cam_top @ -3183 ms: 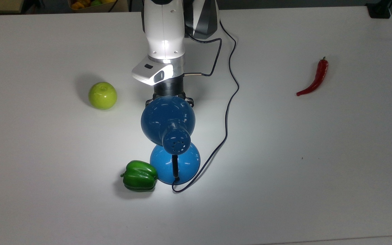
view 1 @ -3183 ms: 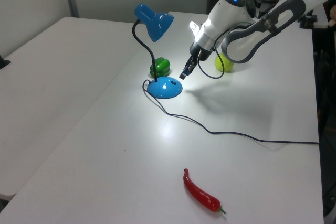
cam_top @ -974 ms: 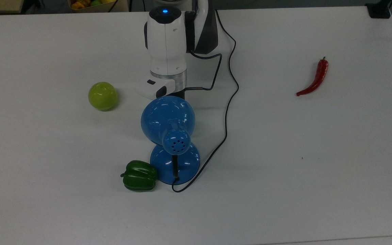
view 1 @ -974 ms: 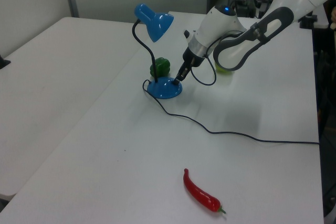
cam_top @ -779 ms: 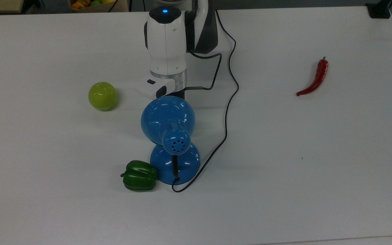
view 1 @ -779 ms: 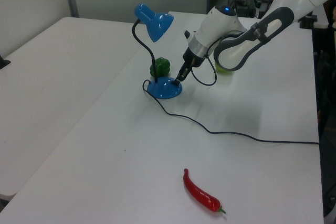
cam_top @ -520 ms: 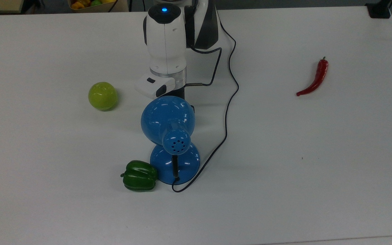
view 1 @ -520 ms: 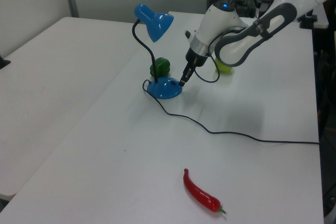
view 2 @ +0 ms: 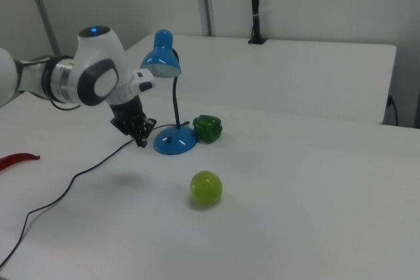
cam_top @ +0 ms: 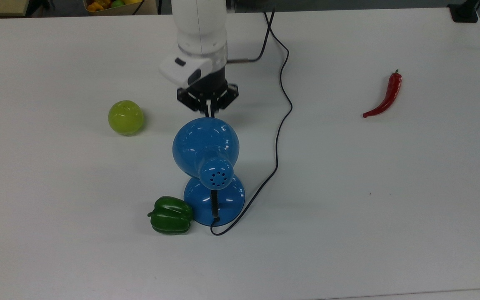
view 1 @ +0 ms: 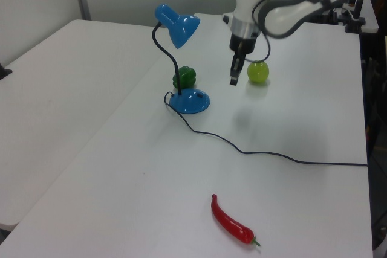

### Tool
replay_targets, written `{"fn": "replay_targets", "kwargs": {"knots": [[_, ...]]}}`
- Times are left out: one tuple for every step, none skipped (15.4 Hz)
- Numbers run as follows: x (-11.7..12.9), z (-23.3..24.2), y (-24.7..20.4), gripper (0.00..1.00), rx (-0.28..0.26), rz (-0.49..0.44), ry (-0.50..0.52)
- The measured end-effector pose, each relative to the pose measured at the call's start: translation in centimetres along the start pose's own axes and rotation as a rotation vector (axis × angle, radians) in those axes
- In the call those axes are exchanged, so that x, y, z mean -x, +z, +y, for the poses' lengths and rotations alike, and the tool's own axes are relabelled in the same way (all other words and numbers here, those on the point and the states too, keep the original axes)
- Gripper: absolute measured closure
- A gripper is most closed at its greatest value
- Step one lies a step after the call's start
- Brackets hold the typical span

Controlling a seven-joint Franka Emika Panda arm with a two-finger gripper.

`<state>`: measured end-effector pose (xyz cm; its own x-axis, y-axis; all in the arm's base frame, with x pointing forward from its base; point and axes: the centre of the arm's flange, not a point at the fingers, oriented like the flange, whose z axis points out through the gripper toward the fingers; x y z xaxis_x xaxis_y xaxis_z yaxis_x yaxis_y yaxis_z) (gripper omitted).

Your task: Turn off lamp

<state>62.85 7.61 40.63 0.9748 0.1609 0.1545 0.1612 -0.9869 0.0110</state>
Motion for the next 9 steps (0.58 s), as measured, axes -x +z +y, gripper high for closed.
{"fn": "replay_targets", "kwargs": {"knots": [[0.4,0.0,-1.4,0.81,-0.003,-0.024,0.0],[0.8,0.0,-2.9,0.7,-0.006,-0.044,0.0],[1.3,0.0,-4.3,0.6,-0.009,-0.064,0.001],[1.7,0.0,-5.6,0.5,-0.012,-0.079,0.002],[2.1,0.0,-7.0,0.39,-0.014,-0.091,0.005],[2.4,0.0,-8.4,0.29,-0.016,-0.102,0.015],[2.7,0.0,-9.8,0.21,-0.016,-0.114,0.037],[3.0,0.0,-11.4,0.11,-0.016,-0.126,0.065],[3.3,0.0,-13.1,0.01,-0.016,-0.14,0.097]]}}
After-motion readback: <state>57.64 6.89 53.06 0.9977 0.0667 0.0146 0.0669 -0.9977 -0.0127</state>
